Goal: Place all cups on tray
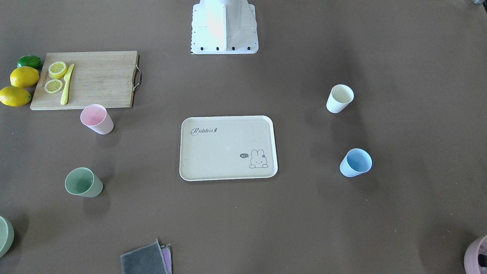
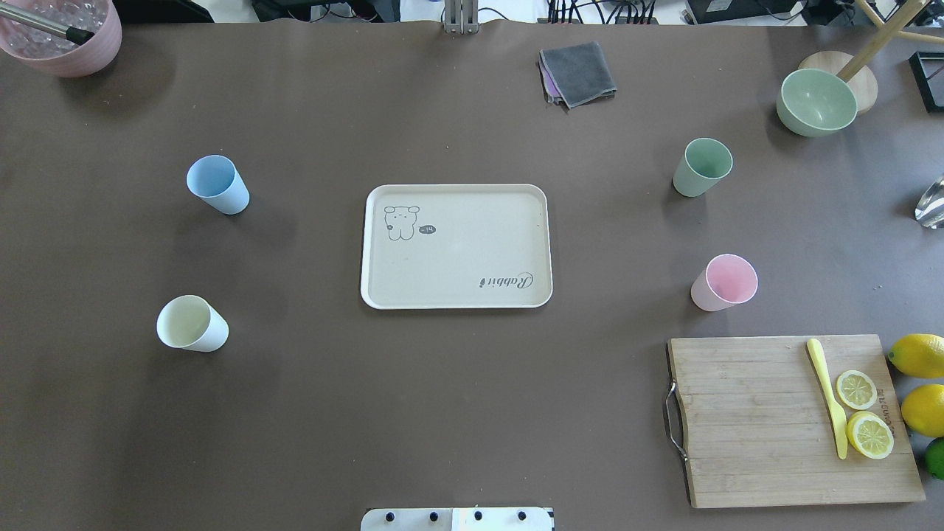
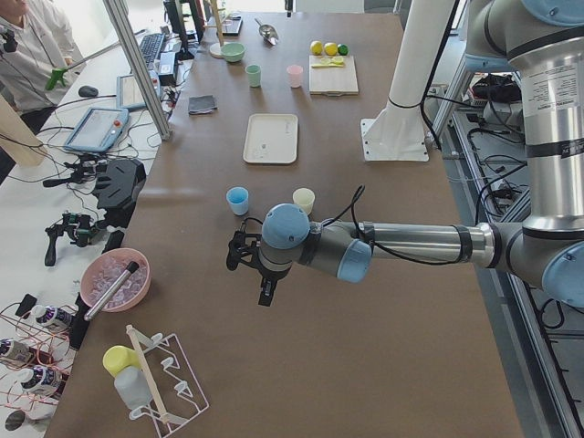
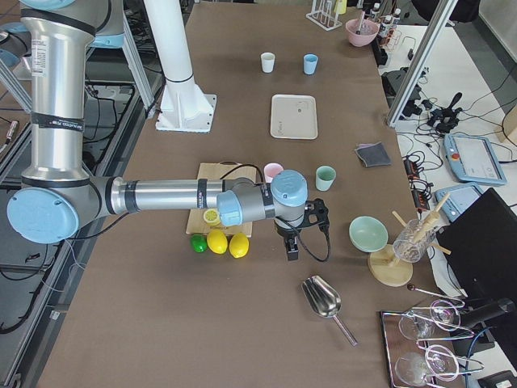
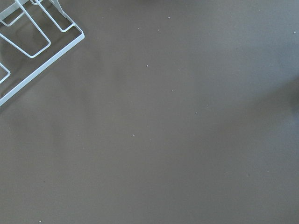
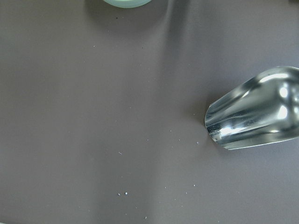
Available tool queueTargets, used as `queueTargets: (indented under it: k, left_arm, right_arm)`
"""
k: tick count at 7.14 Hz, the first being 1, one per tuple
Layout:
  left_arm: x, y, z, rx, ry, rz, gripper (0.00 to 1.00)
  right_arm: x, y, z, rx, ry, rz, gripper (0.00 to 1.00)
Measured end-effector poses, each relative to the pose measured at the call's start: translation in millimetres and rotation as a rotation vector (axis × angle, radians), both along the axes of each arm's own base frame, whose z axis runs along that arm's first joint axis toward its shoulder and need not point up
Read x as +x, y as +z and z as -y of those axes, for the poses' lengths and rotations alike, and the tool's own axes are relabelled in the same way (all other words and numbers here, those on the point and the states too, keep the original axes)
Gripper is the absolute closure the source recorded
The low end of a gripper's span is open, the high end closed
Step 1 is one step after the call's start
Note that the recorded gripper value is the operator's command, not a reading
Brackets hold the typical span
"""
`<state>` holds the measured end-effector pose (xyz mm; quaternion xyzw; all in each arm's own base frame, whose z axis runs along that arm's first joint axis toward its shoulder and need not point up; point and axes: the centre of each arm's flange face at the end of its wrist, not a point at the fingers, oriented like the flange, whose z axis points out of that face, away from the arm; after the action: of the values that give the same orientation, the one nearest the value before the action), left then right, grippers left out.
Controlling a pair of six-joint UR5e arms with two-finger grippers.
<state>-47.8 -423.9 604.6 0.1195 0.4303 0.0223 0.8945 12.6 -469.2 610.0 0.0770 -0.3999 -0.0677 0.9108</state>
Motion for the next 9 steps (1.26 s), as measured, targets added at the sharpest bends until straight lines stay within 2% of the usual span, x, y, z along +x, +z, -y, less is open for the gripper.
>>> queueTargets:
  k: [2, 4, 6, 9]
  left_arm:
    - [0.5, -2.9, -2.9, 0.004, -0.002, -0.012, 0.02]
    - [2.4, -21.5, -3.3, -0.036, -0.048, -0.062, 0.02]
    - [3.6, -24.5, -11.8, -0.014, -0.067, -0.078, 0.02]
    - [3.8, -21.0, -24.9, 0.023, -0.070, -0.086, 0.02]
  right_arm:
    - [-0.6, -2.5, 3.6, 0.007, 0.000, -0.003, 0.00]
    - [-3.2, -5.5, 5.4, 0.023, -0.007, -0.002, 0.00]
    - [-11.5, -9.2, 7.3, 0.049, -0.015, 0.001, 0.00]
    - [-36.4, -21.1, 8.9, 0.025, 0.017, 0.026, 0.02]
